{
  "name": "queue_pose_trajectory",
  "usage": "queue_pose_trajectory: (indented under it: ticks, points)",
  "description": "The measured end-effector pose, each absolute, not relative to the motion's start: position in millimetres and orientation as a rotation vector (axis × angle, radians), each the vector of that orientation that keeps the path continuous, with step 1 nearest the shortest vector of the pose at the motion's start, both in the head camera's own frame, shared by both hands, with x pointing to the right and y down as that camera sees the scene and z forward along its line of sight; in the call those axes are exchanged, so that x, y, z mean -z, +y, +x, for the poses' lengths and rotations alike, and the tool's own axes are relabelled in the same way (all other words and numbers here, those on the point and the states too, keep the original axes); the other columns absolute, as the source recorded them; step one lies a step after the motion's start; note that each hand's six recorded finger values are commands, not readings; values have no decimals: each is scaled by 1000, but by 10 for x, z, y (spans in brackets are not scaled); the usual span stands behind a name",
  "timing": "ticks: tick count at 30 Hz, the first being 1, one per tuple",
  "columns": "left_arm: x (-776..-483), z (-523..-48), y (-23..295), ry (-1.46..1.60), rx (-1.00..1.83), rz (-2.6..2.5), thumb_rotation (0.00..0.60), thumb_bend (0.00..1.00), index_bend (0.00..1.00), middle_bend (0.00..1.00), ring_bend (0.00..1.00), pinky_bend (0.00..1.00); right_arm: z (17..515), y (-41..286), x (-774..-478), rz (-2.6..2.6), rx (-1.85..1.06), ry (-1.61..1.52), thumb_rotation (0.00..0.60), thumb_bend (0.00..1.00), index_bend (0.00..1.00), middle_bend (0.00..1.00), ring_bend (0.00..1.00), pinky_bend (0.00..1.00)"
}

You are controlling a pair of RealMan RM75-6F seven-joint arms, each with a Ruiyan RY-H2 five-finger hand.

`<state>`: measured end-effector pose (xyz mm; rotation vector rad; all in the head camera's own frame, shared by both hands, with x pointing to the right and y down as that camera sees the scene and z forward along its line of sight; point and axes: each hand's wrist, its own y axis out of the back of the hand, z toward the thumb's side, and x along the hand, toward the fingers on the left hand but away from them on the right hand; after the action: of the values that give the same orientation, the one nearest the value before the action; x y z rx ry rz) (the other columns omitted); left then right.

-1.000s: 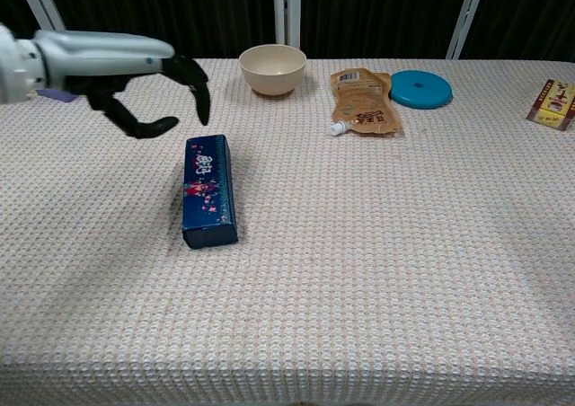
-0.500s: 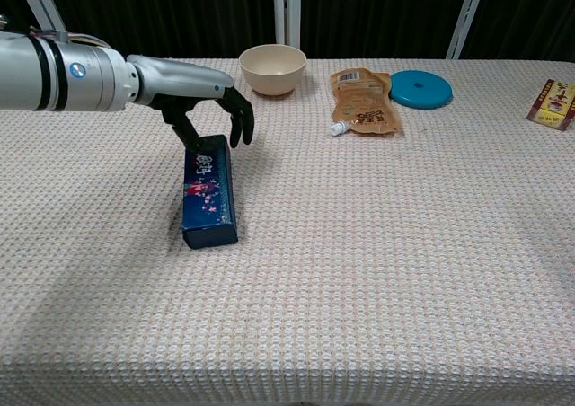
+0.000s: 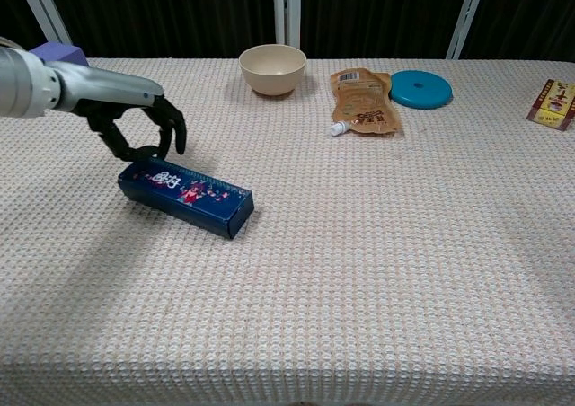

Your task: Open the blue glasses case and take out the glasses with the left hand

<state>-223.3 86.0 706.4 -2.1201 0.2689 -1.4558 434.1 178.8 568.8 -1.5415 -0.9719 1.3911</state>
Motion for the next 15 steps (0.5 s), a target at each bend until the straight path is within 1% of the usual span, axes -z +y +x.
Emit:
queue_pose_trajectory:
  ticks: [4, 5, 7, 9, 12, 15]
  points:
    - [-6970, -2315, 996, 308, 1478, -2155, 600, 519, 333, 404, 123, 0, 4357, 1801, -5682, -1538, -1395, -979, 600, 155, 15, 50, 0, 7]
    - [-6947, -2320, 1011, 321, 1474, -2157, 600, 494, 332, 397, 123, 0, 4357, 1802, -5681, -1538, -1394, -980, 600, 156, 15, 50, 0, 6]
    - [-6896, -2318, 1022, 352, 1446, -2149, 600, 370, 311, 361, 122, 0, 4355, 1806, -5677, -1539, -1391, -981, 600, 156, 15, 49, 0, 5]
    - [-6848, -2298, 1025, 376, 1408, -2134, 600, 298, 274, 325, 121, 0, 4359, 1810, -5671, -1538, -1391, -982, 600, 156, 15, 49, 0, 3]
    - [-6769, -2228, 1054, 392, 1323, -2102, 600, 248, 244, 280, 99, 0, 4365, 1809, -5669, -1537, -1393, -983, 600, 156, 15, 49, 0, 0]
    - [-6702, -2127, 1141, 391, 1239, -2071, 600, 227, 241, 256, 93, 0, 4352, 1802, -5677, -1542, -1391, -978, 600, 155, 15, 49, 0, 0]
